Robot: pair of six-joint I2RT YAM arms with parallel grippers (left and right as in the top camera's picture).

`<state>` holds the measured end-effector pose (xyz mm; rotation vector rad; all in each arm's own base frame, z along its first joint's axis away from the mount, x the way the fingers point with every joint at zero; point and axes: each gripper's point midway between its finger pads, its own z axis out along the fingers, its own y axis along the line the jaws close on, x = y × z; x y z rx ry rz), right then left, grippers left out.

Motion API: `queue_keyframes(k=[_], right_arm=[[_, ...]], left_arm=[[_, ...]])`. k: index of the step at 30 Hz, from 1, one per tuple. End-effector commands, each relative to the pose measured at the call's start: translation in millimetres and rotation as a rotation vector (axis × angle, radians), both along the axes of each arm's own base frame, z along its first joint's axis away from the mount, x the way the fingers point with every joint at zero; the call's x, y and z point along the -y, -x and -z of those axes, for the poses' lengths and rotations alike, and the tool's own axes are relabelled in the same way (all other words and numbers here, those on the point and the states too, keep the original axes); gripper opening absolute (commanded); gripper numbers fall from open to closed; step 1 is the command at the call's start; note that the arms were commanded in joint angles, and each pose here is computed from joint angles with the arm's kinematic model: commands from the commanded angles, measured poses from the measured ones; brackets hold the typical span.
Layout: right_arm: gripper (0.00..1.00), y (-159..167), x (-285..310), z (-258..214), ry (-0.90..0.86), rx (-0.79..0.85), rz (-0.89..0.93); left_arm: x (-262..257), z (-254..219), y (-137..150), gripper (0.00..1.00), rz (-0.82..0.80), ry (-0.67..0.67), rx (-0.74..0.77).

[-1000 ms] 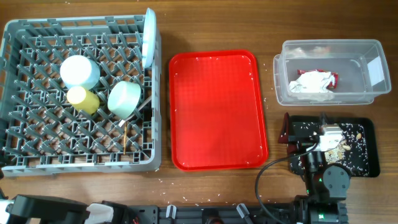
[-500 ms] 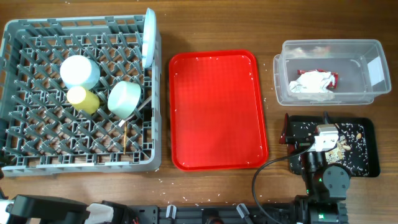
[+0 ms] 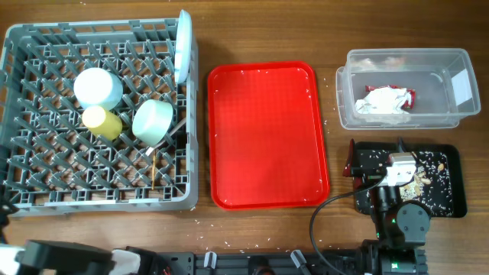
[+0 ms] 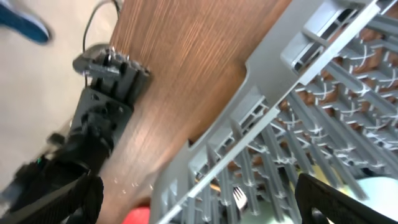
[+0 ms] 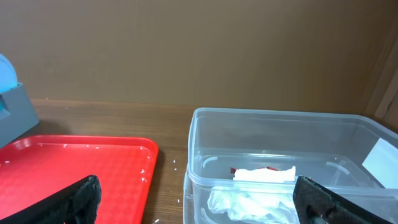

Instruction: Sort waste into correct bins and load items into the dishwasher rack

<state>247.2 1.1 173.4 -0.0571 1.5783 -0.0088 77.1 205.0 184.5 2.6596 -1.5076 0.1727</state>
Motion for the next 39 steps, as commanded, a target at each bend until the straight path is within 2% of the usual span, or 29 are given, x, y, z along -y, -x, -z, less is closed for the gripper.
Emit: queue_keyframes(k=[1,2,3,6,7,9,11,15,20,26,30,34,39], right_arm=[[1.0,1,4,-2,-0.015,0.011,0.019],[1.0,1,4,-2,-0.015,0.011,0.019],[1.0,1,4,-2,-0.016,0.011,0.019],[1.0,1,4,-2,-0.015,0.011,0.019],[1.0,1,4,-2,-0.016,0.011,0.019],[1.0,1,4,-2,-0.016,0.011,0.019],[1.0,1,4,-2,-0.015,0.012,0.019],[1.0,1,4,-2,-0.016,0.011,0.019],[1.0,1,4,-2,-0.015,0.011,0.019],[1.0,1,4,-2,-0.016,0.011,0.019],[1.0,1,4,-2,-0.015,0.012,0.019],[1.0,1,4,-2,-0.015,0.011,0.019],[1.0,1,4,-2,-0.016,0.011,0.019]], left_arm=[[26,9,-20,1.0,0.122,-0.157,0.042],[33,16,-38,1.0,0.181,-0.212,0.113],[51,32,-77,1.0,0.3,-0.318,0.256],[91,56,-142,1.0,0.555,-0.499,0.501],[105,58,-161,1.0,0.644,-0.579,0.59],[130,62,-177,1.0,0.754,-0.719,0.702],[153,63,-182,1.0,0.817,-0.792,0.806],[161,46,-178,1.0,0.862,-0.915,0.853],[186,12,-178,1.0,1.158,-1.136,0.94],[213,-33,-162,1.0,1.454,-1.488,1.013],[237,-28,-155,1.0,1.71,-1.647,1.042],[244,-14,-157,1.0,1.684,-1.693,1.12],[240,-13,-166,1.0,1.522,-1.734,1.204]])
